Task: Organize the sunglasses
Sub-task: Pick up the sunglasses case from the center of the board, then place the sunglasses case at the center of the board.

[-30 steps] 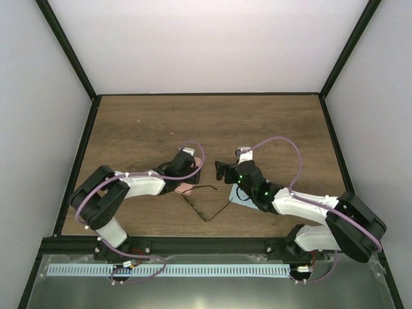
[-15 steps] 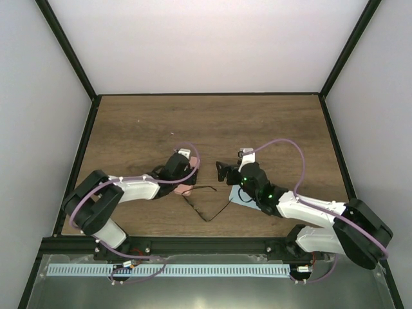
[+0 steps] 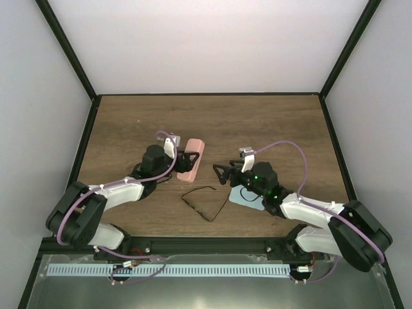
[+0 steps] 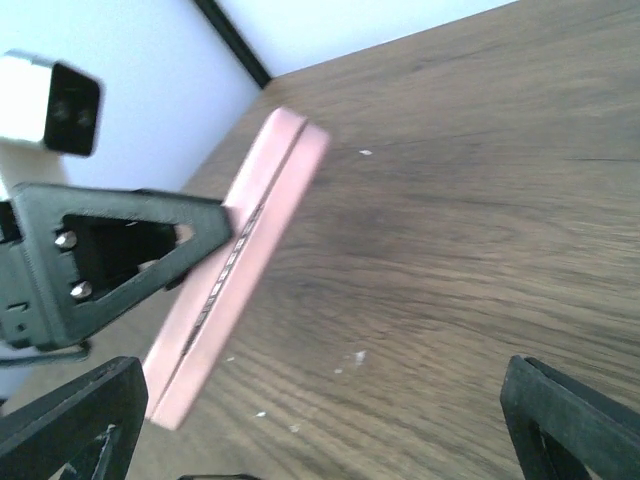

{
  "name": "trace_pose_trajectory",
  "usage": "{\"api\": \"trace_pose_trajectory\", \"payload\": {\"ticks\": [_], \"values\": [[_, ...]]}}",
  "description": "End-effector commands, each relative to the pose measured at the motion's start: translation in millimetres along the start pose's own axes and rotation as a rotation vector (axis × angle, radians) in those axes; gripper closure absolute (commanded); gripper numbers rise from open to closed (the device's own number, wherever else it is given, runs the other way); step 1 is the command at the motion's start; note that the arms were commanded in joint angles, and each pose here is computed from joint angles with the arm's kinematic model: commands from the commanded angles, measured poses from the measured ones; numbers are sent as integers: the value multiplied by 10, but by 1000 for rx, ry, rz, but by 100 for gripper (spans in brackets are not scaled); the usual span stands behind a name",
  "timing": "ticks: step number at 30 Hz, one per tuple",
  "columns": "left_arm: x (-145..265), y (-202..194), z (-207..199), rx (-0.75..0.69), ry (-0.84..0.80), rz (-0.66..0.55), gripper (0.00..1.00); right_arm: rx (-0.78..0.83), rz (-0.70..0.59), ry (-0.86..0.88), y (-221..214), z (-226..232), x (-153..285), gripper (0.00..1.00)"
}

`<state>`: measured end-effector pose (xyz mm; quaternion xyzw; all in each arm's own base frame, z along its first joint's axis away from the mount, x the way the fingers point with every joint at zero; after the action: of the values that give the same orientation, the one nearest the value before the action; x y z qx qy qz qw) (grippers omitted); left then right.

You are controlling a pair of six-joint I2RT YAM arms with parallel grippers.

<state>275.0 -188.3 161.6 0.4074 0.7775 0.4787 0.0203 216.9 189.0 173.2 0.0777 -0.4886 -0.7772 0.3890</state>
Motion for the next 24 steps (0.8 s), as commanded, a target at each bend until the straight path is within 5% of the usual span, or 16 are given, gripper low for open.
{"api": "trace_pose_trajectory", "payload": {"ticks": [1,15,24], "values": [[22,126,-257,17,-276,-3,27,18,-11,204,115,216,-44,0],[107,52,-400,48,-462,58,28,-19,60,264,6,207,-312,0],[-53,60,126,40,140,32,28,-57,56,141,29,112,-309,0]]}}
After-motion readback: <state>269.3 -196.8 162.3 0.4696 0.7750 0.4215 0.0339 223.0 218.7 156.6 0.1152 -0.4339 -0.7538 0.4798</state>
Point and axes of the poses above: each gripper's point midway between its finger pads, its own x axis back along the fingers, its own z axis along the line the jaws close on, y = z × x, the point moved 8 cm from there along x, back along the fingers, and after that the axes turned 1 degree about x, right-handed, at the moved point
